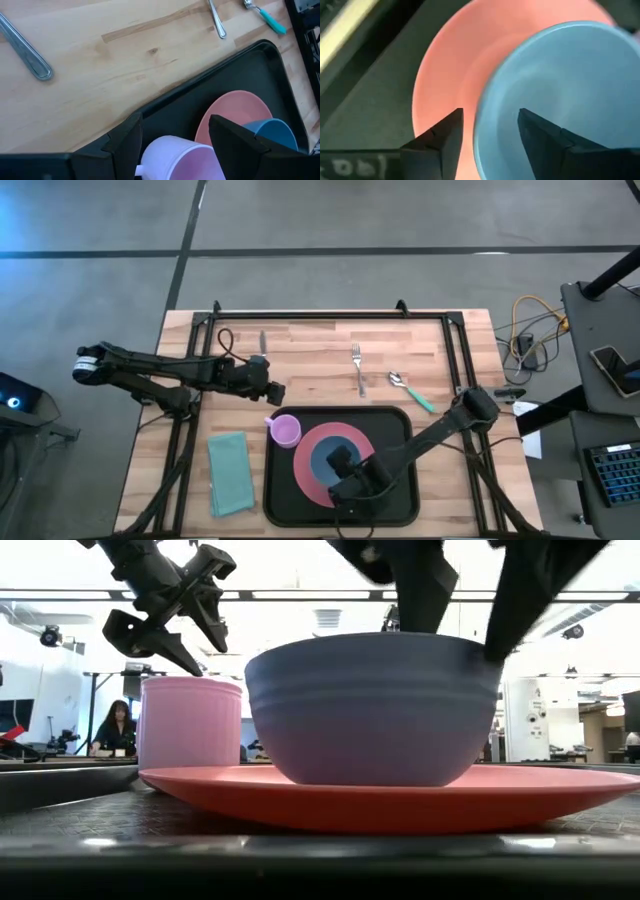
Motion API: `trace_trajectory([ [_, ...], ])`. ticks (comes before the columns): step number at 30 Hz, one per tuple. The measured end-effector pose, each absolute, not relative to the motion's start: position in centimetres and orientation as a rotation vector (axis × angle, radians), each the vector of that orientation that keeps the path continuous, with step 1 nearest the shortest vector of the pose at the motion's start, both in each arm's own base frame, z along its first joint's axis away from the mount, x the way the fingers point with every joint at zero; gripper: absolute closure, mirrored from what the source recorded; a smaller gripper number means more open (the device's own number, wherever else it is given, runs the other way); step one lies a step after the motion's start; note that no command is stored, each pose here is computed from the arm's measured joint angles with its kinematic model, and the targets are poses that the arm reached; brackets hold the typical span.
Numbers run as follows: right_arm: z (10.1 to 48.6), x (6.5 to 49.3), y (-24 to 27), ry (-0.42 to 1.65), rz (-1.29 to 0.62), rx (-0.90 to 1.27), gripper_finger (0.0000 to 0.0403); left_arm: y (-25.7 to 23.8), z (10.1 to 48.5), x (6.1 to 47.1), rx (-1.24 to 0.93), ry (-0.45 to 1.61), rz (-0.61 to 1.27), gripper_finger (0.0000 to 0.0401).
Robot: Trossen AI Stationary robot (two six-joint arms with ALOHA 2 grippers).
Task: Set up tray
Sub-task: Put the blue napkin to the right of the pink plate on the black tray
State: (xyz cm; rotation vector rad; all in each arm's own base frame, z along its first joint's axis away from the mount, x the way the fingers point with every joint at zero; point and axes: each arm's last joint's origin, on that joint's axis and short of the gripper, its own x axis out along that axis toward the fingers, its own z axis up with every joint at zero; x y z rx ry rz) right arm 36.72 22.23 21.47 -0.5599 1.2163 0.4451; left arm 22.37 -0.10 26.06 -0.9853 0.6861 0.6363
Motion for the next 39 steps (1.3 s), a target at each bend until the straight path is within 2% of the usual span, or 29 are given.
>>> trace_trajectory([
  [5,26.5,34.9,21.1,1.139,0.380,-0.471,0.0206,-0.1,26.1,22.4,-0.985,0.687,0.636,0.0193],
  [12,31.2,31.3,15.6,1.105,0.101,-0.223,0.0204,-0.2,26.0,22.3,-0.985,0.691,0.634,0.0193],
  [15,31.2,29.5,12.1,1.120,-0.040,-0.075,0.0204,-0.1,26.0,22.3,-1.014,0.670,0.678,0.0193],
  [21,30.2,25.5,7.2,1.114,-0.249,0.144,0.0204,1.6,25.3,21.8,-0.989,0.578,0.940,0.0193],
  [25,29.8,23.6,5.8,1.036,-0.351,0.202,0.0204,3.8,23.7,21.9,-0.981,0.637,1.088,0.0193],
  [31,29.1,22.4,4.9,0.942,-0.406,0.277,0.0204,8.4,20.6,22.4,-0.965,0.761,1.275,0.0193],
  [34,28.5,21.9,4.7,0.946,-0.433,0.301,0.0204,10.5,19.1,22.6,-0.984,0.816,1.312,0.0193],
  [39,27.3,21.7,4.6,0.966,-0.462,0.295,0.0204,12.3,17.9,23.4,-0.977,0.877,1.272,0.0193],
])
